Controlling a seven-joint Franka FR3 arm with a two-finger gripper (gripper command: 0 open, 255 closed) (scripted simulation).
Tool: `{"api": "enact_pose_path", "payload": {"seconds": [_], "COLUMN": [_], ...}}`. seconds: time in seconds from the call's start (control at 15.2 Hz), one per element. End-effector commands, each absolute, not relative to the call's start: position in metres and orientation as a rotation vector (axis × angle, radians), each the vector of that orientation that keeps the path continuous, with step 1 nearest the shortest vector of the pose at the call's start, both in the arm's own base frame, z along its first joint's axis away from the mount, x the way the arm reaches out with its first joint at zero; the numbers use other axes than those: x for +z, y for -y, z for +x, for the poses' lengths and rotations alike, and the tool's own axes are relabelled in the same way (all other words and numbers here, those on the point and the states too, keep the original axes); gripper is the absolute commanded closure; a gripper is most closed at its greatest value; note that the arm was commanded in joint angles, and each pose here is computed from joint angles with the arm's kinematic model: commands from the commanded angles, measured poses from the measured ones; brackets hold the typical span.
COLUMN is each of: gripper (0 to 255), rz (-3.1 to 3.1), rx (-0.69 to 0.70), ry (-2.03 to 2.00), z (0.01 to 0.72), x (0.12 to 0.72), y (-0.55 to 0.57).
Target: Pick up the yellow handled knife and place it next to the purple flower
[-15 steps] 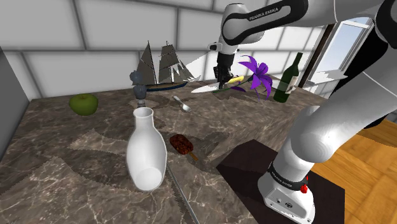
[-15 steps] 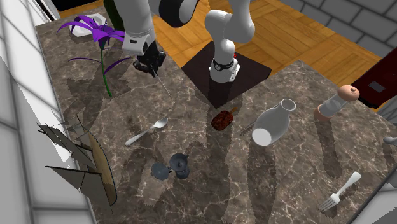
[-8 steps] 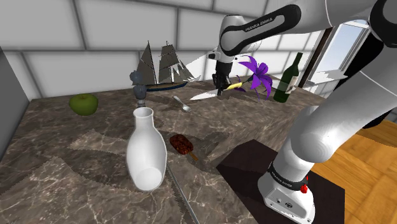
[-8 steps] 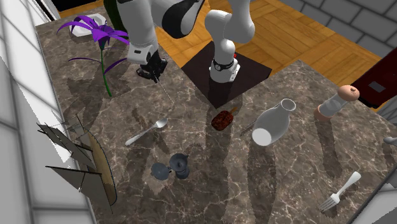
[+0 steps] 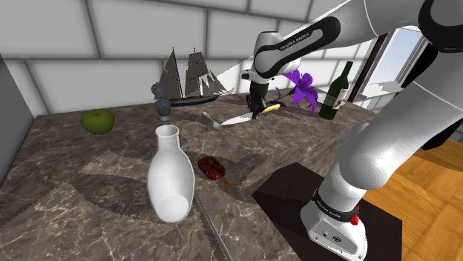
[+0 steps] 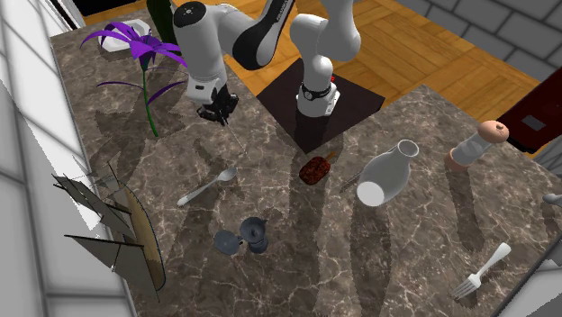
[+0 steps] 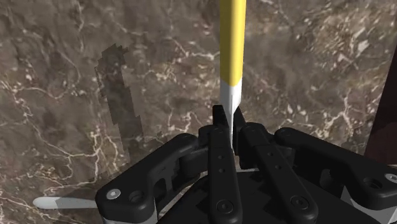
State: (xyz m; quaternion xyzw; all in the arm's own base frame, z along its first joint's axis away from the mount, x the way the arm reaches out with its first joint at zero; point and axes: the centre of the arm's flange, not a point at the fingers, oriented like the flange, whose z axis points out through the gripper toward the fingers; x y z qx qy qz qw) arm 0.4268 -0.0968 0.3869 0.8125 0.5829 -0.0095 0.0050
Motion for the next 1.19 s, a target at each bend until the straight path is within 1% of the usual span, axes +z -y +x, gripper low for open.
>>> {"api": "enact_pose_path", "payload": {"seconds": [0.0, 0.46, 0.99, 1.06, 1.12], "gripper": [255, 255, 255, 0, 0], "rz": [2.544, 2.544, 2.544, 2.544, 2.544], "rx": [-0.029, -0.029, -0.029, -0.029, -0.029], "ry": [-1.825, -1.825, -1.825, -1.825, -1.825], "z": [0.426, 0.426, 0.426, 0.426, 0.426], "x": [0.376, 0.338, 0.338, 0.338, 0.338], "y": [0.096, 0.096, 0.096, 0.096, 0.096]}}
